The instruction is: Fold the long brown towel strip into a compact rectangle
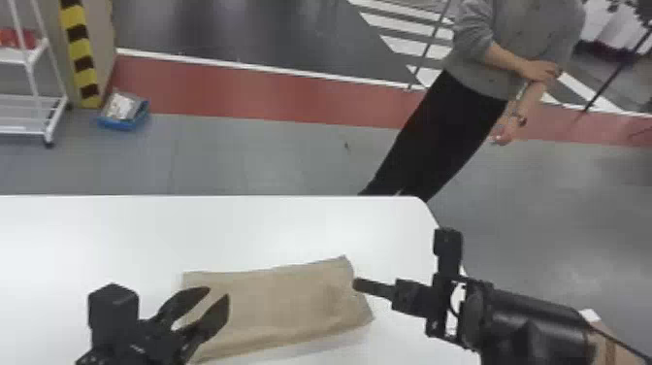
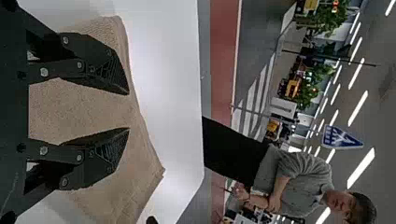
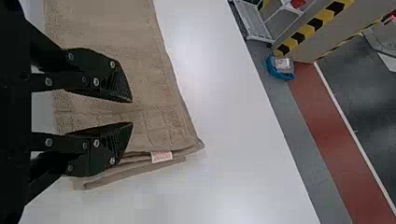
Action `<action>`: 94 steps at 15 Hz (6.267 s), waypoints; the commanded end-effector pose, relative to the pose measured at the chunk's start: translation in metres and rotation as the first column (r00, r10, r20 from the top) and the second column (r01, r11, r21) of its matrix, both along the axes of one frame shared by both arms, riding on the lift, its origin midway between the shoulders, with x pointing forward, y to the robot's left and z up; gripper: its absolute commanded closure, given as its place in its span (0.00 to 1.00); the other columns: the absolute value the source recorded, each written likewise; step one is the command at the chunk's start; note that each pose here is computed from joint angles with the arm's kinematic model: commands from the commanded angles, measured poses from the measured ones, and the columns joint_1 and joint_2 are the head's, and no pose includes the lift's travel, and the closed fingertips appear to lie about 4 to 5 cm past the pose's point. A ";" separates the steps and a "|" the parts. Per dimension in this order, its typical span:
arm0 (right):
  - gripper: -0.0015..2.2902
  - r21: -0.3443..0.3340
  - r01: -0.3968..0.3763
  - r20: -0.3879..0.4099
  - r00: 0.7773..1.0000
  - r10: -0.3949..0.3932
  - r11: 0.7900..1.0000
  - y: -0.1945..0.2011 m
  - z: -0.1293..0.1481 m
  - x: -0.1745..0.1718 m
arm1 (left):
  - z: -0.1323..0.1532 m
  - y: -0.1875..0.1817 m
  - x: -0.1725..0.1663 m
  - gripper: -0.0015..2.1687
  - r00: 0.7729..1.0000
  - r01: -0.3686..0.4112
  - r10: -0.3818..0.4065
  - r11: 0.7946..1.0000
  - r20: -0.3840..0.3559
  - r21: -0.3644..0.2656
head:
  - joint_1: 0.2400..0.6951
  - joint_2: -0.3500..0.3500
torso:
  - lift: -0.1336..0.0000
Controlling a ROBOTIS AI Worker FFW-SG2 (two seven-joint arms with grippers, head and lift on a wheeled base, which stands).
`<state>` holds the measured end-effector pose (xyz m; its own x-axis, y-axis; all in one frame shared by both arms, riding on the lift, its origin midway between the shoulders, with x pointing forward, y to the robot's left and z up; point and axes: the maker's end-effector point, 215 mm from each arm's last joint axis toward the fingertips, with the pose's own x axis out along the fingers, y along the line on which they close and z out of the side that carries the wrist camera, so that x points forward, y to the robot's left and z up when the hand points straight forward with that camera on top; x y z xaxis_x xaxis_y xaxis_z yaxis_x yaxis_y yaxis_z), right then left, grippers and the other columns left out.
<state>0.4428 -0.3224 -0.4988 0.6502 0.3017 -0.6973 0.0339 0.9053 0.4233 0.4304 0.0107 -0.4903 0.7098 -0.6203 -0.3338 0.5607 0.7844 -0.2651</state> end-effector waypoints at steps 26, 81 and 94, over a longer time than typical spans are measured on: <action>0.15 -0.235 -0.125 -0.309 0.950 0.048 0.964 -0.069 -0.034 0.055 | -0.073 -0.019 0.044 0.63 1.000 -0.011 0.018 0.965 -0.024 0.263 | 1.00 0.00 | 1.00; 0.42 0.067 -0.114 -0.312 0.941 0.129 0.991 0.028 0.016 0.040 | -0.073 0.024 0.014 0.64 0.996 -0.003 0.030 0.958 -0.089 0.286 | 1.00 0.03 | 1.00; 0.42 0.162 -0.280 -0.113 0.947 0.300 0.946 0.146 0.076 0.064 | -0.097 0.023 0.010 0.64 0.994 0.002 0.032 0.951 -0.104 0.311 | 1.00 0.24 | 1.00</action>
